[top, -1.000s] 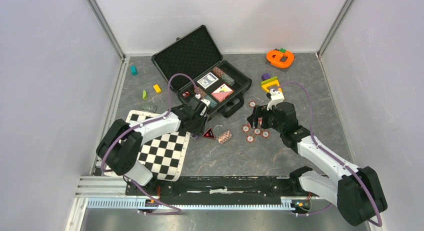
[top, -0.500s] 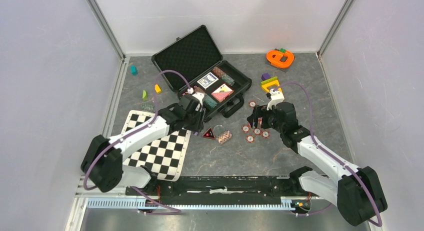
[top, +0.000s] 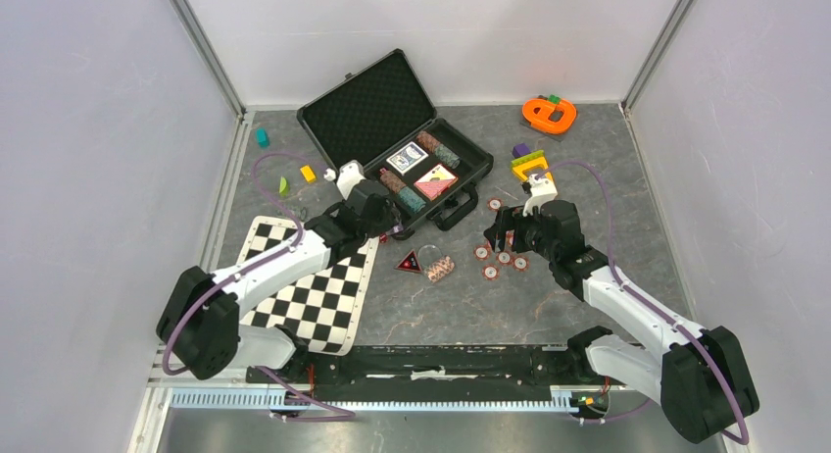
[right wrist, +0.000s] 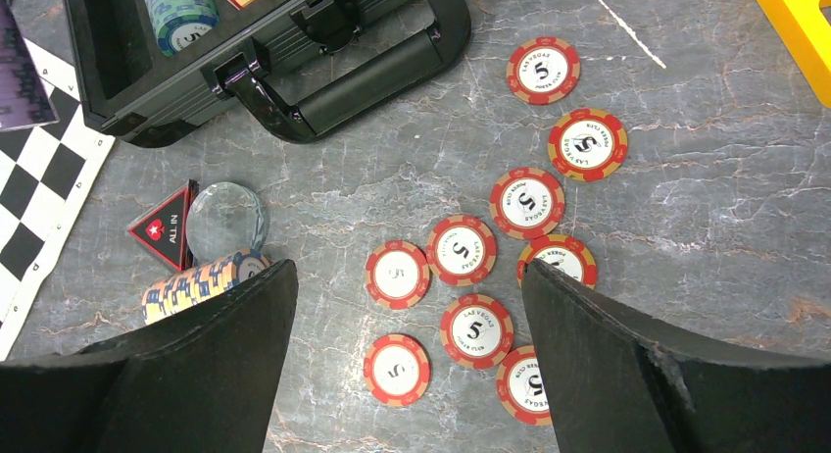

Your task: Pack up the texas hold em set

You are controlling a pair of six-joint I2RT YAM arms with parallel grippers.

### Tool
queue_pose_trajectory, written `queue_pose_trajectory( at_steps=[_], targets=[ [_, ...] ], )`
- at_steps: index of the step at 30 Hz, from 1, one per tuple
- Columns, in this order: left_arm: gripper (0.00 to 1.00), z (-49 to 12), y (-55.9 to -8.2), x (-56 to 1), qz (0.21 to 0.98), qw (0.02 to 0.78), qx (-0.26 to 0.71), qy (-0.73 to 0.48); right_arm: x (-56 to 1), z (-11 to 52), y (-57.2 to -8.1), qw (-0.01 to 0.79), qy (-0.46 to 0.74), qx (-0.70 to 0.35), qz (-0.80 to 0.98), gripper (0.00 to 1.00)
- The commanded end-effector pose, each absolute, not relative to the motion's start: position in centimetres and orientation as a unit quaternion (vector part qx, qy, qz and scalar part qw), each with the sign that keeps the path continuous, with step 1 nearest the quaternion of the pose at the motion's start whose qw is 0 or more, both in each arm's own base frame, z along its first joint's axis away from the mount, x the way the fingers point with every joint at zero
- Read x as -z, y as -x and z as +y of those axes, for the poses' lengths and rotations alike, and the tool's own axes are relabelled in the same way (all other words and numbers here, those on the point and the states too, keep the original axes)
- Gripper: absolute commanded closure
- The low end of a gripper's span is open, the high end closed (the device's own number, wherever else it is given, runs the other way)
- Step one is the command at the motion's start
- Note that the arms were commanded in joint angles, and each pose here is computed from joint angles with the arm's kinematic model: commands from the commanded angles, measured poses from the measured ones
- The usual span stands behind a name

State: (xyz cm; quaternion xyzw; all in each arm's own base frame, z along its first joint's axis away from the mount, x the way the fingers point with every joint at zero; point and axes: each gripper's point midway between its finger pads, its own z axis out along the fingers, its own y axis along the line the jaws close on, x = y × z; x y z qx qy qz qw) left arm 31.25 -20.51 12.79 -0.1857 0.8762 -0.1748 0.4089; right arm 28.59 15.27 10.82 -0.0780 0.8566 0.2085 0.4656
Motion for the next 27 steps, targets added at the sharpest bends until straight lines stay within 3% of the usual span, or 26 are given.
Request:
queue_pose_trajectory(
  at_steps=[1,12,27],
  targets=[
    [0.98,-21.0,-35.1,-17.2,0.788,0.458,0.236,0.337,-12.4,15.7,-29.2,0.489,0.082,-0.216,0.841,0.10],
    [0.97,-19.7,-36.8,-16.2,0.739,0.482,0.231,0.410,-12.4,15.6,-29.2,0.490,0.082,-0.214,0.841,0.10],
    [0.88,-22.3,-37.3,-12.7,0.776,0.423,0.228,0.409,-12.1,15.5,-29.2,0.487,0.081,-0.211,0.844,0.10]
  ],
)
